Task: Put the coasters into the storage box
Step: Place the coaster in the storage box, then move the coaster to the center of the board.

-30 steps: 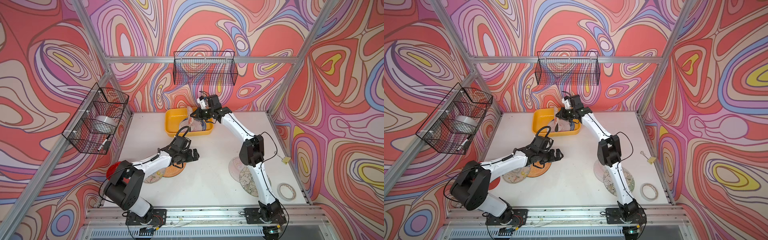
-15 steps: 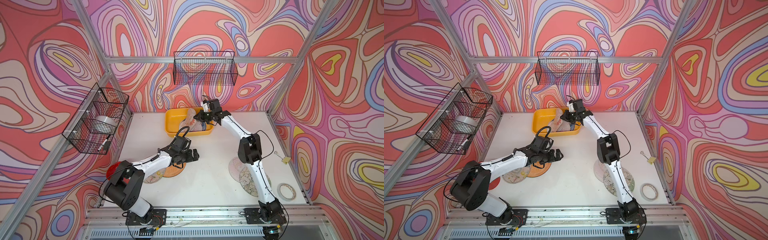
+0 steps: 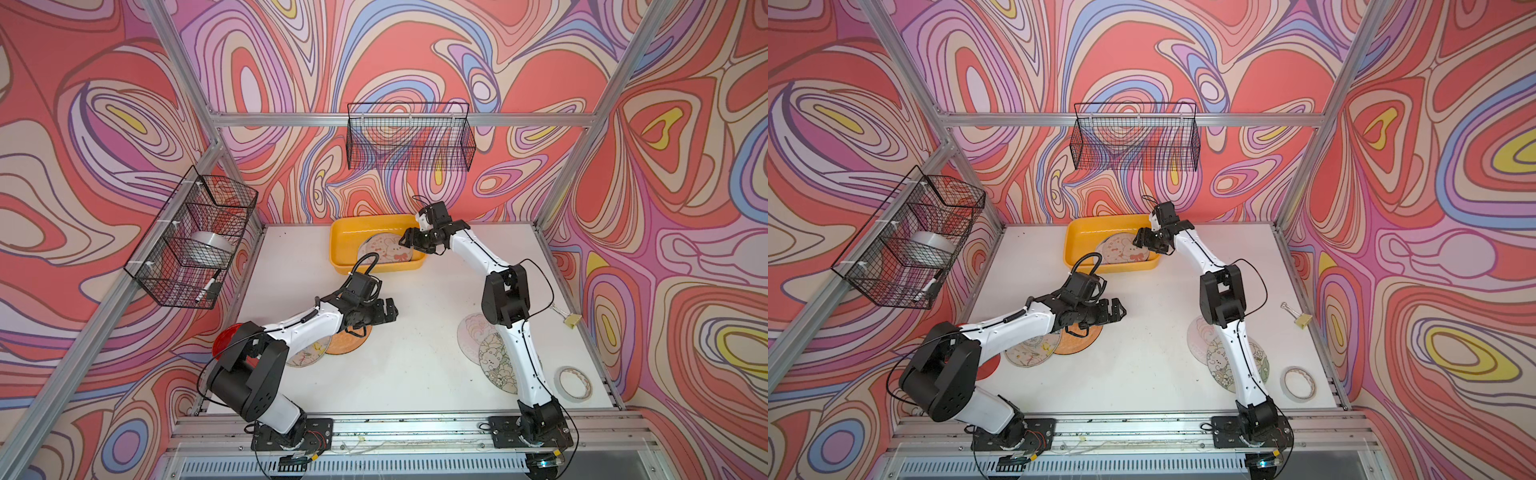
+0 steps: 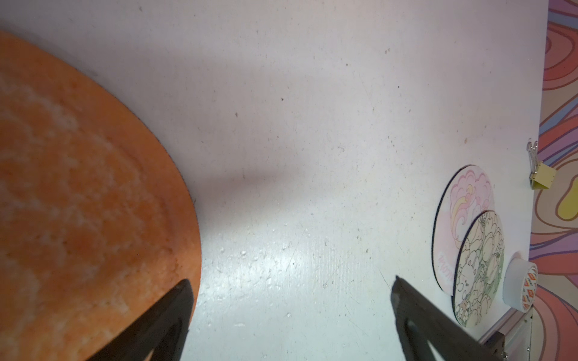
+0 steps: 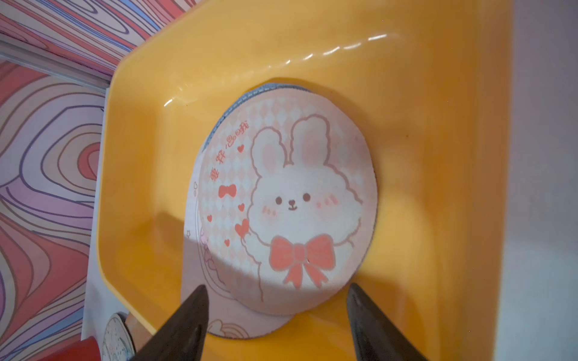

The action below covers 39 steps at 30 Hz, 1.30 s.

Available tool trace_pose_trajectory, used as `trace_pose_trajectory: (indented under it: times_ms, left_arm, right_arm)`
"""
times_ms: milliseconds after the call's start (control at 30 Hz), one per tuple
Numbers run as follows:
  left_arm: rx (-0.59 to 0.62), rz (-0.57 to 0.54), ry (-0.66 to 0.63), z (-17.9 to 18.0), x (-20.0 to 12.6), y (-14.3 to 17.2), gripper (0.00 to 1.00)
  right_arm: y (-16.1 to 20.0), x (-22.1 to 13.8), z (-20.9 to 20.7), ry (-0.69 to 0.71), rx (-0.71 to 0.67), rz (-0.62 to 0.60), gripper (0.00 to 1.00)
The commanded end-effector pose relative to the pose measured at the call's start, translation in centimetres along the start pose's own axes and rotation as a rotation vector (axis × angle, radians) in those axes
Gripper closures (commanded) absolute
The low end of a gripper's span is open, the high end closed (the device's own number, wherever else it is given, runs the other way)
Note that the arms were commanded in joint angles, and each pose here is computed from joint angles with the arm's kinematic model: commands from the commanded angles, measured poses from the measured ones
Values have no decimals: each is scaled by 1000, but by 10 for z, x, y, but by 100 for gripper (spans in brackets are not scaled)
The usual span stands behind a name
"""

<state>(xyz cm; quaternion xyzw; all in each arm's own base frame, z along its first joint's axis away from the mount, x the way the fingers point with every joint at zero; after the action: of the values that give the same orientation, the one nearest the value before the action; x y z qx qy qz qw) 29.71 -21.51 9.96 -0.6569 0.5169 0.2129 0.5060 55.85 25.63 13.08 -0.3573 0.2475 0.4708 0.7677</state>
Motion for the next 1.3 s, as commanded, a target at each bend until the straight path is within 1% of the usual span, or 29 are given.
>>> trace_pose_trajectory:
  times_ms: [0, 133, 267, 433, 633, 733, 867, 1033, 1267]
  left_arm:
    - [-4, -7, -5, -1, -3, -6, 0]
    - [-8, -8, 10, -4, -1, -8, 0]
    - [2, -5, 23, -9, 3, -12, 0]
    - [12, -2, 34, -13, 6, -14, 0]
    - [20, 7, 45, -17, 9, -14, 0]
    - [24, 7, 48, -18, 9, -14, 0]
    - [26, 12, 53, -20, 10, -13, 0]
    - [31, 21, 61, -22, 13, -13, 0]
    - [36, 26, 65, -23, 14, -14, 0]
  right_arm:
    - [-6, -48, 19, 15, -61, -52, 28]
    - [6, -72, 11, 57, -83, -37, 23]
    - [23, -101, -6, 109, -76, -20, 17]
    - [49, -132, -47, 193, -2, 2, 10]
    - [81, -166, -112, 360, 125, 23, 2]
    - [100, -181, -147, 470, 206, 49, 2]
    - [117, -208, -187, 592, 319, 43, 2]
    - [132, -224, -219, 667, 407, 31, 2]
    - [152, -225, -247, 703, 478, 62, 1]
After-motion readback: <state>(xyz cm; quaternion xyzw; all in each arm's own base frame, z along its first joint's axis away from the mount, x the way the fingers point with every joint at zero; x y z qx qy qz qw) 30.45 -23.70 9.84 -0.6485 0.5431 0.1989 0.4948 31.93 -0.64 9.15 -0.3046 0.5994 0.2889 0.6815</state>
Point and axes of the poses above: each gripper's point midway between its finger pads, its own x axis out along the fingers, its own z axis along the line the jaws close on, y = z × x, the point moved 3 cm from there along -x, back along the fingers, and after that the axes turned 14 degrees about x, right-handed, at the moved point
